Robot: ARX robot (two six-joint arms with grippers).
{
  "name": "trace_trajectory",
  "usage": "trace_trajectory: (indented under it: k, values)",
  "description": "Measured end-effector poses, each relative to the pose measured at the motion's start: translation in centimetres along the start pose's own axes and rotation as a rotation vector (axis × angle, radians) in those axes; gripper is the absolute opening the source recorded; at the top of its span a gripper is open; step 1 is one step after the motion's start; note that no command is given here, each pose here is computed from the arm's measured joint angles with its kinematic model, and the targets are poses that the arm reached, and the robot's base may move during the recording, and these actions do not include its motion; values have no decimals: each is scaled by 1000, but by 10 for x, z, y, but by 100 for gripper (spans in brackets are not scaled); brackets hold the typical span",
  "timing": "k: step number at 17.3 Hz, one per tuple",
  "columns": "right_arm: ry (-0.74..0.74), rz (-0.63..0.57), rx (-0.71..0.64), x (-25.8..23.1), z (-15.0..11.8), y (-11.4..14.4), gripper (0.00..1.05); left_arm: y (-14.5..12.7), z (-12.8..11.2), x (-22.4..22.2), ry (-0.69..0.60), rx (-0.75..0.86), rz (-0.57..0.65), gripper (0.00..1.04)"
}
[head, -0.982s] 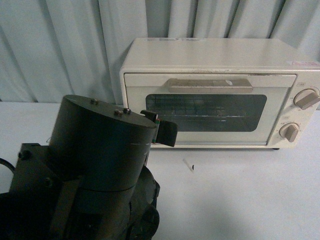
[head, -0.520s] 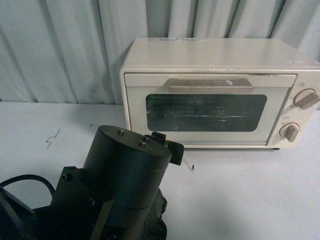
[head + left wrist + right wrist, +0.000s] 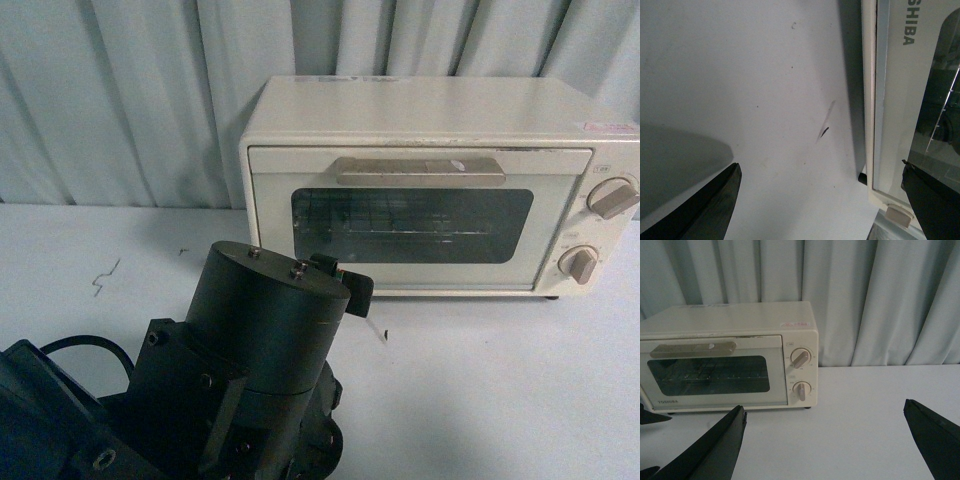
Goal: Open oven
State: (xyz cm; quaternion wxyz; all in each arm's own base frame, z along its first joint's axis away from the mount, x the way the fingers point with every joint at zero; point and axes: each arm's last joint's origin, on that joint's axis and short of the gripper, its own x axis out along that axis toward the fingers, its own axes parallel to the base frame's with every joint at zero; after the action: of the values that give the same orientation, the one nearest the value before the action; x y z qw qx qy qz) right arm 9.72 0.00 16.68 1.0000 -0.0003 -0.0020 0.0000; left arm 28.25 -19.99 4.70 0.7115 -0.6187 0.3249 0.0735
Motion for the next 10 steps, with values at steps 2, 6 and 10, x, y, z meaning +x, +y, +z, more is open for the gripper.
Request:
trace_trajectory:
  k: [2,6,10]
  values:
    - [0,0,0,0,0,0,98,0,4,1,-7,-5,1,98]
    - [0,0,0,0,0,0,98,0,5,2,1,19,7,98]
    - [0,0,0,0,0,0,98,0,5,2,1,19,7,98]
